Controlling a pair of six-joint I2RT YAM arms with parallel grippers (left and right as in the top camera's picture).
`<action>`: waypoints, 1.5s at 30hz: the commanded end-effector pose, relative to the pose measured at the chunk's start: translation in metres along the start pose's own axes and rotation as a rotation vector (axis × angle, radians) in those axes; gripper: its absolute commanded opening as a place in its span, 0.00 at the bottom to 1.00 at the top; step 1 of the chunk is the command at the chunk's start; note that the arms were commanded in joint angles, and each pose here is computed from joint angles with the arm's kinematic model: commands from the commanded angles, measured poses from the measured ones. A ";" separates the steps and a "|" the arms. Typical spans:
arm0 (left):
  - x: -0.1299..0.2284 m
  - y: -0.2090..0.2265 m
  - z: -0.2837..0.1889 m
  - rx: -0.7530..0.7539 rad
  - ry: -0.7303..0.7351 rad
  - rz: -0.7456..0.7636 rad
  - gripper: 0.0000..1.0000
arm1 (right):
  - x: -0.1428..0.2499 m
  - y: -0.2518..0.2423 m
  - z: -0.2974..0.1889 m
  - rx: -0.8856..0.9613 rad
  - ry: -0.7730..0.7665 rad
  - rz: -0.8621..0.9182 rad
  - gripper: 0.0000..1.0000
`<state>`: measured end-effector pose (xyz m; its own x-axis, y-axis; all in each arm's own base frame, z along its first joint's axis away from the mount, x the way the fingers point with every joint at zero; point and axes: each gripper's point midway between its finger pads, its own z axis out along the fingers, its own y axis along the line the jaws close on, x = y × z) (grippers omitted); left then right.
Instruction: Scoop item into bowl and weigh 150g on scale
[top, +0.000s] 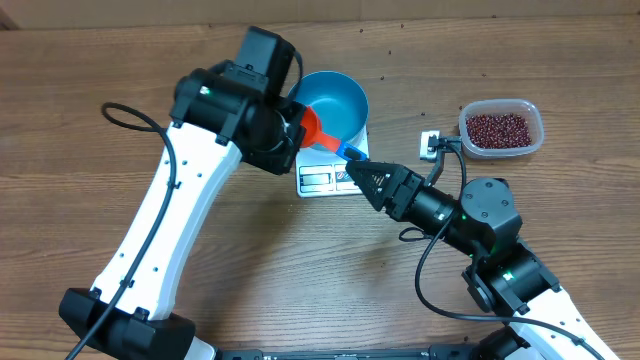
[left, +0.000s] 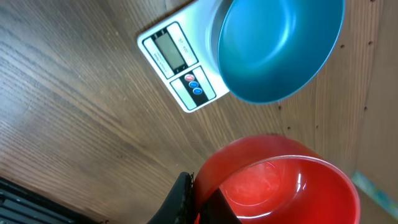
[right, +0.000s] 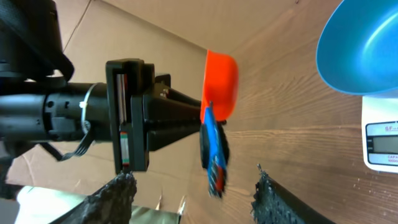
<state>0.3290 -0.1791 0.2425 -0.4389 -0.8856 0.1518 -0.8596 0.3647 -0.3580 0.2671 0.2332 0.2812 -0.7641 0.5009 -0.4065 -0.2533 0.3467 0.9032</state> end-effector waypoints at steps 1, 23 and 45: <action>0.008 0.003 0.003 -0.017 -0.012 -0.014 0.04 | -0.011 0.003 0.004 0.020 -0.066 -0.003 0.58; 0.025 0.021 0.005 -0.087 -0.010 0.032 0.04 | -0.007 0.004 0.006 0.013 -0.047 -0.007 0.19; 0.026 0.021 0.005 -0.087 -0.005 0.032 0.62 | -0.005 0.005 0.006 0.006 -0.036 -0.004 0.04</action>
<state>0.3004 -0.1953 0.2365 -0.4708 -0.8699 0.1470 -0.8618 0.4179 -0.2875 0.2733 0.2352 0.2745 -0.7481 0.5256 -0.4050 -0.2278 0.3698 0.9008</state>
